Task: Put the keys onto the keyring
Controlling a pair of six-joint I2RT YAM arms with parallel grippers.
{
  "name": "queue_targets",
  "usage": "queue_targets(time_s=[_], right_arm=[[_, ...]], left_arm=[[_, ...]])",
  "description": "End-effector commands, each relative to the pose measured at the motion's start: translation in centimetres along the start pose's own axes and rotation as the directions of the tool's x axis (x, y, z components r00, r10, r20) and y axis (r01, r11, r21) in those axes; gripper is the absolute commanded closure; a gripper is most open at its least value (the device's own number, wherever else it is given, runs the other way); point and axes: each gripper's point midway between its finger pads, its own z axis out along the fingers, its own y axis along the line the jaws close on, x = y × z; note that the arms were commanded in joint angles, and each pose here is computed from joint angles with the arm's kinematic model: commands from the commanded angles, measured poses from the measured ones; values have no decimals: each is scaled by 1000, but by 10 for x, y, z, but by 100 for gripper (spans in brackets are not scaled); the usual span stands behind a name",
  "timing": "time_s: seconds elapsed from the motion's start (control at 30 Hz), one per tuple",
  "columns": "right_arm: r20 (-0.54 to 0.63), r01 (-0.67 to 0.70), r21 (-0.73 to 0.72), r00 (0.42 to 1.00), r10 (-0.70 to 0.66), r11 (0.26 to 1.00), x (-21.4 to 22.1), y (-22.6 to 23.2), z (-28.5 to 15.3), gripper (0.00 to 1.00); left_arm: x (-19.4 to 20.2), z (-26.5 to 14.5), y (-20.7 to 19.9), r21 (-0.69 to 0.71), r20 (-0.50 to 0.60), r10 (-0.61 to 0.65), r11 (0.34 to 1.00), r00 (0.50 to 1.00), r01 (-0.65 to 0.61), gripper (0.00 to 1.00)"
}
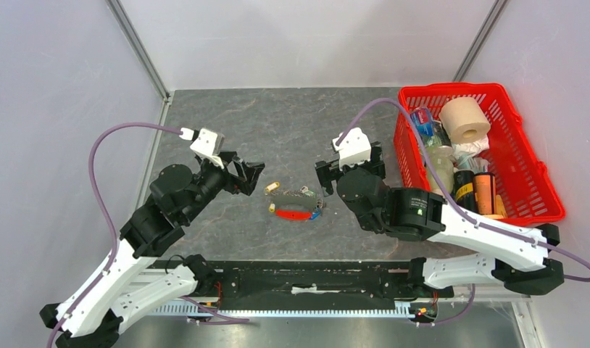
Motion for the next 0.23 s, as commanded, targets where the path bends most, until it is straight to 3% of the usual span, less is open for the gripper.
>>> queue_targets(time_s=[0.0, 0.2], right_arm=[[64, -68, 70, 996, 63, 995, -28, -11, -2, 3], [55, -27, 69, 998, 23, 997, -33, -10, -2, 3]], left_arm=[[1, -6, 6, -11, 8, 54, 998, 999, -54, 12], [1, -8, 7, -7, 29, 64, 998, 998, -64, 12]])
